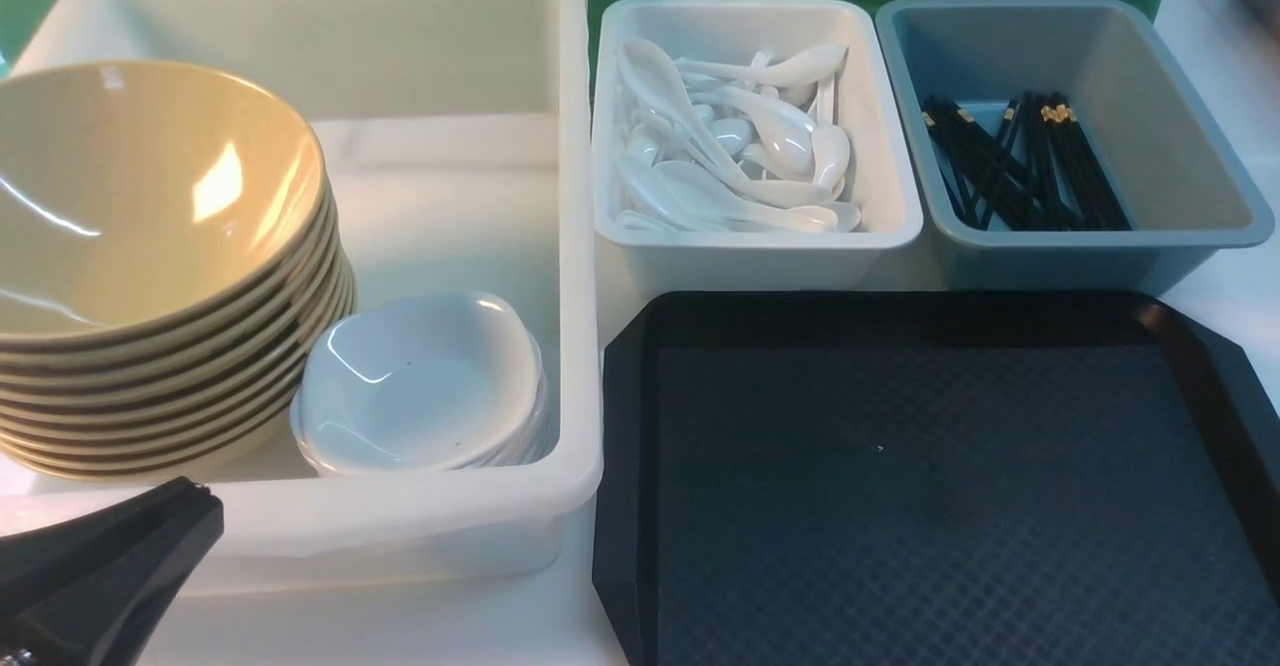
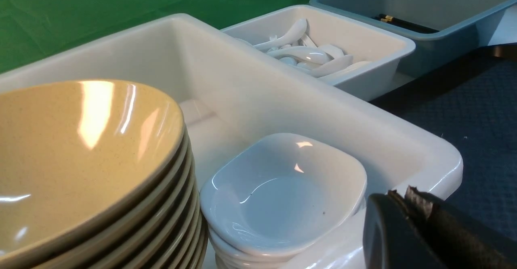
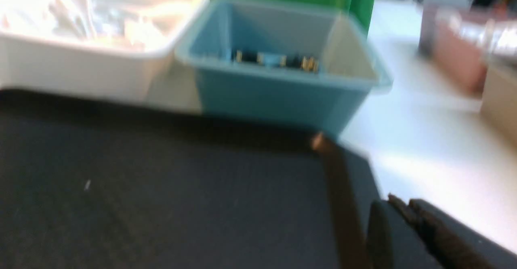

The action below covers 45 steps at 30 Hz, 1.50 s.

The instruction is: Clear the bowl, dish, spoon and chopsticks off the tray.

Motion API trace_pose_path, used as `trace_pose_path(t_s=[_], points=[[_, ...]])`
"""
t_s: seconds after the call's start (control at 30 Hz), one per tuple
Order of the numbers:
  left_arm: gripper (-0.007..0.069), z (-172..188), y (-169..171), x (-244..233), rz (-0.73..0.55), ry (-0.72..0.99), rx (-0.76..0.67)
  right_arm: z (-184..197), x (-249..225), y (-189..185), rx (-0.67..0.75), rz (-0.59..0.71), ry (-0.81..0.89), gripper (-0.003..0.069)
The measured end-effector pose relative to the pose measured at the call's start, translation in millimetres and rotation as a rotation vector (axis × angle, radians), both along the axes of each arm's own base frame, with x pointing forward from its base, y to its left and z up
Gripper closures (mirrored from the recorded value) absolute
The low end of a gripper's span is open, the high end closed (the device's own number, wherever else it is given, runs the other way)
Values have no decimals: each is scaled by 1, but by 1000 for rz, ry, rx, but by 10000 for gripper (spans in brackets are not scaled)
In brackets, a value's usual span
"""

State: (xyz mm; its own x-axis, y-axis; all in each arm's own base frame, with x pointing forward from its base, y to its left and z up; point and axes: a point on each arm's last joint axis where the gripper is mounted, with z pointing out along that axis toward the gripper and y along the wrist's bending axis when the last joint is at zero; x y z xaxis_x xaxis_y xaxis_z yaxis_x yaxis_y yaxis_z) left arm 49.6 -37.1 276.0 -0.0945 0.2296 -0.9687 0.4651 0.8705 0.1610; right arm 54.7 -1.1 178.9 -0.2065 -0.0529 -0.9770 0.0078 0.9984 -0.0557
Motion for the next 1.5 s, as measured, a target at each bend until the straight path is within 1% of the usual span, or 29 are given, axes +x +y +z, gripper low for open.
trace_pose_path(t_s=[0.1,1.07,1.17,1.27,1.33,1.4,1.5], points=[[626,0,0,0,-4,4,1,-3,-1,0,16,-13,41,580],[626,-1,0,-3,-9,0,11,-3,-1,0,16,-12,41,561],[626,-5,7,-8,67,-99,57,-3,-1,0,16,-12,41,561],[626,-11,16,-7,173,-179,5,-3,-1,0,16,-12,41,560],[626,-14,19,-6,214,-207,-12,-3,-1,0,16,-12,41,559],[626,-28,27,-4,304,-260,-36,-3,-1,0,17,-13,41,556],[626,-47,32,2,359,-277,-54,-3,-1,0,17,-13,41,550]])
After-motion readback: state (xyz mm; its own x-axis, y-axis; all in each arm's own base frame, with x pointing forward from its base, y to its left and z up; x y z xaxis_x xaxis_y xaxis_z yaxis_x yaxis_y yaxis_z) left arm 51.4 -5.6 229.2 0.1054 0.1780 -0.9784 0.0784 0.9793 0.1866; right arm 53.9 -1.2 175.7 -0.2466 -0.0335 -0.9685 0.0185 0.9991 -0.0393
